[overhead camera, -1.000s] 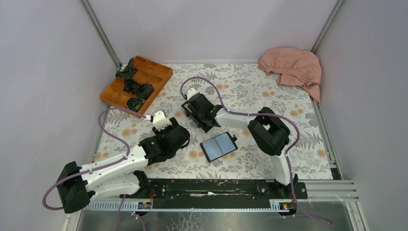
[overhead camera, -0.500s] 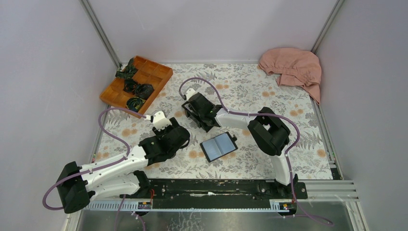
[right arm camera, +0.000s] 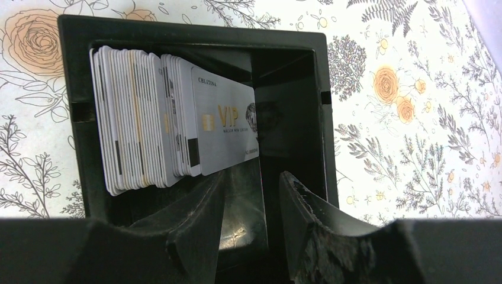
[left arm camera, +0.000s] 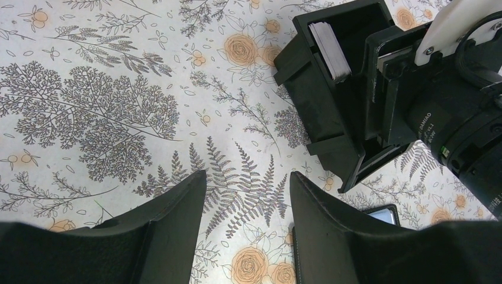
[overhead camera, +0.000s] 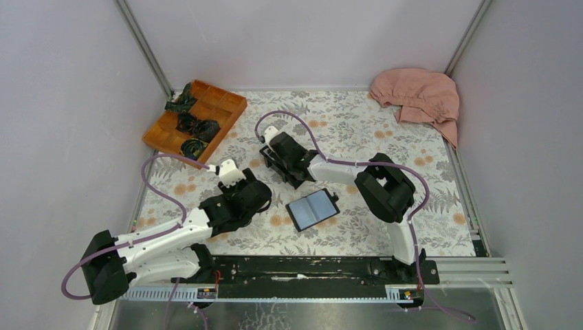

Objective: Put the credit cards into the card holder
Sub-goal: Pick up the credit card from the storage box.

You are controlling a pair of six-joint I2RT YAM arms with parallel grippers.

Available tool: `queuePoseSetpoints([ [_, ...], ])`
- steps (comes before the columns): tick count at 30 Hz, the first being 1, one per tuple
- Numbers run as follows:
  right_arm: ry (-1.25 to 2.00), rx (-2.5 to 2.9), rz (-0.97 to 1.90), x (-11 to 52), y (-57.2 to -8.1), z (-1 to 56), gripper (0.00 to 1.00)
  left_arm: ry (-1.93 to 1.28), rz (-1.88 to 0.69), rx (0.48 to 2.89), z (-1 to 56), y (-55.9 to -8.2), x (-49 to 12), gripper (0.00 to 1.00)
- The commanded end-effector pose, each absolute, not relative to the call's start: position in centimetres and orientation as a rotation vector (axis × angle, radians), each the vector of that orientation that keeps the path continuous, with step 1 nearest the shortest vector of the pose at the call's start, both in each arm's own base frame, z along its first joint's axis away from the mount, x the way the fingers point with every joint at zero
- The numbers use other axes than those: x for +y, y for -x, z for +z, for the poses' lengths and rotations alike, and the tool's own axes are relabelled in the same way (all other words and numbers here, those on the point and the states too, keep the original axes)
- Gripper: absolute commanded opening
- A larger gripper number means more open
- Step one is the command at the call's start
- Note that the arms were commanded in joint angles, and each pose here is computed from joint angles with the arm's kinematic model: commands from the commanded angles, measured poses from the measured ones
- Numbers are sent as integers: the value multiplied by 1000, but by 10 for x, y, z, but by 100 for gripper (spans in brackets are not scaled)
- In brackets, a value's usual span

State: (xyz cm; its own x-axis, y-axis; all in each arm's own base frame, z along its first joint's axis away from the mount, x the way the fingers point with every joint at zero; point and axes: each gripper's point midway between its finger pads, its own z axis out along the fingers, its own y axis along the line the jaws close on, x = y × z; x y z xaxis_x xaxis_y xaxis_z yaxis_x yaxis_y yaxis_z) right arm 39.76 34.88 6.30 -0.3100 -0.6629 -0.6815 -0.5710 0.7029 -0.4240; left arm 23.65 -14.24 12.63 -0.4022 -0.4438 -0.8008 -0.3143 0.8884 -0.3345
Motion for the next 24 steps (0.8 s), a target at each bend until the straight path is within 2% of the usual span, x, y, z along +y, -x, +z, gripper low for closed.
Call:
queuePoseSetpoints([
  [1, 902, 1911, -72, 359, -407, 103, 46, 576, -170, 1989, 128, -241, -142, 62],
  [9, 917, 1900, -89, 363, -412, 98, 43, 578, -167, 1981, 128, -241, -140, 62],
  [24, 958, 1910, -74, 365, -408, 96, 44, 582, -168, 1987, 123, -240, -140, 62],
])
